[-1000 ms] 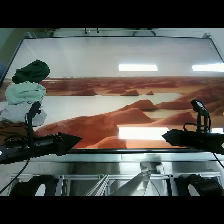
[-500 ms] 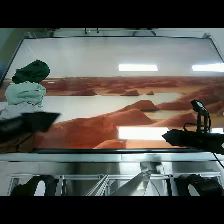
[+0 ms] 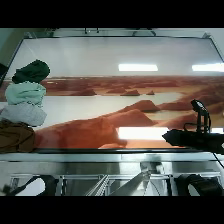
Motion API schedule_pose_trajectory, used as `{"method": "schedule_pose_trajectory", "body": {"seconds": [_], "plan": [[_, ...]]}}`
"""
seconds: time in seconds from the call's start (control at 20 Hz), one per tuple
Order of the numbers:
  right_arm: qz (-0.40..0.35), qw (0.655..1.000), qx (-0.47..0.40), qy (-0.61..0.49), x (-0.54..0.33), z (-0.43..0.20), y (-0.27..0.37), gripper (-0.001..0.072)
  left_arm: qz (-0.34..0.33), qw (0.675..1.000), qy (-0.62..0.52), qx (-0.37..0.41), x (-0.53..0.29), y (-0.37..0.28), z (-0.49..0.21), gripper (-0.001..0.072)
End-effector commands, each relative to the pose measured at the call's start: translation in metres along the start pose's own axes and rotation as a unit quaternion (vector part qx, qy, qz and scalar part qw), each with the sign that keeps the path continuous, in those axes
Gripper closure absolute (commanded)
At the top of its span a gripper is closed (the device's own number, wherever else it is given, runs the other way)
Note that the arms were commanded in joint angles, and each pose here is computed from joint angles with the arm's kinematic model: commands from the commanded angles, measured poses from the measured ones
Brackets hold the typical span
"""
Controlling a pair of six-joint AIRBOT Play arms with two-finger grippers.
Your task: Fold the shirts.
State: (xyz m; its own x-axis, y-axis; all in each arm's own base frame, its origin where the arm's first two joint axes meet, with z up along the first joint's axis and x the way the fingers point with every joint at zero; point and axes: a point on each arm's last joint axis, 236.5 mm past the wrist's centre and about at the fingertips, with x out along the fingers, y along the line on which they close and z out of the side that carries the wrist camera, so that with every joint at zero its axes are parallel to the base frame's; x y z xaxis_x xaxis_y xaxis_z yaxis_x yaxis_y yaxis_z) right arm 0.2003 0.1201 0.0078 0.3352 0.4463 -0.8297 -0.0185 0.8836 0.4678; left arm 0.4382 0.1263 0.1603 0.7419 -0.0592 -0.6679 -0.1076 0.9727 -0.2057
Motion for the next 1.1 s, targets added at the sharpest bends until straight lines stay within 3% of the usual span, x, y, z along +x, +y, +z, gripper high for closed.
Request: {"method": "schedule_pose_trajectory", "body": {"seconds": [0.0,0.1,0.25,0.4,0.55,0.6,0.65,0.7,0.75,0.9,1.05], "plan": [[0.001,1.000,0.000,0.000,0.000,0.000,0.000,0.0696,-0.005,0.999,0.038,0.011,0.118,0.035,0.021,-0.0013],[0.001,1.000,0.000,0.000,0.000,0.000,0.000,0.0696,-0.007,0.998,0.051,0.025,0.183,0.045,0.024,-0.0013],[0.001,1.000,0.000,0.000,0.000,0.000,0.000,0.0697,0.059,0.991,0.092,0.082,0.252,0.075,0.001,-0.0013],[0.001,1.000,-0.001,-0.006,0.000,0.003,0.000,0.0696,0.122,0.974,0.102,0.162,0.292,0.095,-0.038,-0.0013],[0.001,1.000,0.000,-0.007,0.000,0.003,0.001,0.0696,0.128,0.968,0.100,0.190,0.314,0.094,-0.055,-0.0011],[0.001,1.000,-0.001,-0.007,0.000,0.003,0.000,0.0697,0.124,0.968,0.106,0.192,0.319,0.089,-0.058,0.0050],[0.001,1.000,-0.004,-0.007,0.000,0.003,0.000,0.0696,0.122,0.967,0.115,0.192,0.321,0.089,-0.060,0.0220],[0.001,1.000,-0.004,-0.007,0.000,0.003,0.000,0.0696,0.117,0.966,0.129,0.193,0.320,0.082,-0.061,0.0527],[0.001,1.000,-0.004,-0.007,0.000,0.003,0.000,0.0696,0.112,0.965,0.134,0.195,0.314,0.074,-0.054,0.0673],[0.001,1.000,-0.004,-0.007,0.000,0.003,0.000,0.0696,0.078,0.976,0.049,0.199,0.284,0.015,0.012,0.0673],[0.001,1.000,-0.004,-0.007,0.000,0.003,0.000,0.0697,-0.031,0.975,-0.018,0.218,0.220,-0.097,0.063,0.0673]]}}
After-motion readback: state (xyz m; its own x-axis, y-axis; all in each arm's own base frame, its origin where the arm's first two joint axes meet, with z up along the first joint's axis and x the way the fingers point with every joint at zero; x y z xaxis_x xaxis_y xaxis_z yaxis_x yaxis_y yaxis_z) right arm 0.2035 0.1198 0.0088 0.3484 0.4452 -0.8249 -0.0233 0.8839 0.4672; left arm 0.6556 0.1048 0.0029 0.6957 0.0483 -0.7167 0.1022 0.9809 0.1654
